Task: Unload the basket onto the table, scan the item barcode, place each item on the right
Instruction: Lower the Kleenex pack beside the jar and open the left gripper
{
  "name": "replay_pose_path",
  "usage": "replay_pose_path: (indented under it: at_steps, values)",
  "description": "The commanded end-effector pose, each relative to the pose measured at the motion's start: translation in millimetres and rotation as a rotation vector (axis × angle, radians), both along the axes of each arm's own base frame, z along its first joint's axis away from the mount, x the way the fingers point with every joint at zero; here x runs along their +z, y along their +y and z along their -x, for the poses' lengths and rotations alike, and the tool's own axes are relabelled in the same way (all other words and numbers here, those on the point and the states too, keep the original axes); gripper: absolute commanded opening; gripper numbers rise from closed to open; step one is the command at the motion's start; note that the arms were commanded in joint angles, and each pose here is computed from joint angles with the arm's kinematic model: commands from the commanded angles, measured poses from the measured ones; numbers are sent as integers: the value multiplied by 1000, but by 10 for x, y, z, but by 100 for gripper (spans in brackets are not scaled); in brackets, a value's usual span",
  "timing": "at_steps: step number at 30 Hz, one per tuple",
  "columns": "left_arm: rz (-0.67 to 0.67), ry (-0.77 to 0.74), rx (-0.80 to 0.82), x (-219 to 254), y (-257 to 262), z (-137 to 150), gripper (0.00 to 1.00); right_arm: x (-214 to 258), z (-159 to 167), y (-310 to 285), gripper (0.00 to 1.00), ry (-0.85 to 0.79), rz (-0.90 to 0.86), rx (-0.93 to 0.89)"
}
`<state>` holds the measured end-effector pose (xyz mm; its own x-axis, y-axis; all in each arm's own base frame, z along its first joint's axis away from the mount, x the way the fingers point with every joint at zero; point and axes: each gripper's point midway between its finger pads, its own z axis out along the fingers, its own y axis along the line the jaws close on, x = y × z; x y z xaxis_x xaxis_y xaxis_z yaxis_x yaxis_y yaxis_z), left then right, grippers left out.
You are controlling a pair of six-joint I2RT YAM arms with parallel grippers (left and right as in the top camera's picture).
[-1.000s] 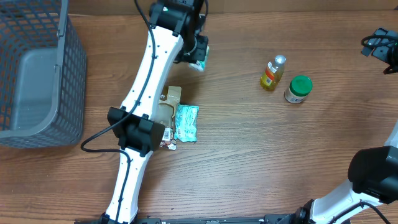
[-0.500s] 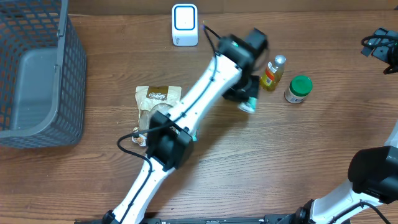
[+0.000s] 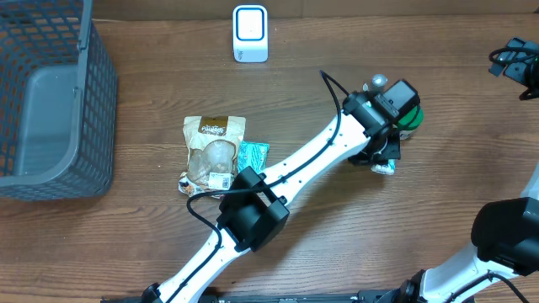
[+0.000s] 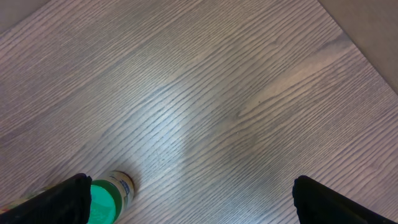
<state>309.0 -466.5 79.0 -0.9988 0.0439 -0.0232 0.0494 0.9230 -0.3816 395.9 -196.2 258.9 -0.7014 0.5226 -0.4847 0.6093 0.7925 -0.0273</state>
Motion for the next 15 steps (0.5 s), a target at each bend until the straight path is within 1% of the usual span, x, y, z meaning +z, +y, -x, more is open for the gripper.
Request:
replay_pose_path:
  at_steps: [1, 3, 7, 10, 13, 15]
  values:
    - [-33, 2, 83, -200, -4, -9, 7, 64, -2, -21, 100, -17, 13, -8]
    - [-25, -3, 81, -259, -31, -15, 9, 64, -2, -21, 100, -17, 13, -8]
    - [-39, -14, 83, -298, -4, -35, 21, 64, -2, -21, 100, -17, 13, -8]
    - [-36, -29, 35, -296, -9, -34, 47, 64, -2, -21, 100, -17, 13, -8]
    - [-4, -31, -58, -268, -59, 15, 69, 64, -2, -21, 100, -17, 13, -8]
    - [31, -30, -132, -185, -74, 31, 72, 64, -2, -21, 100, -17, 13, -8]
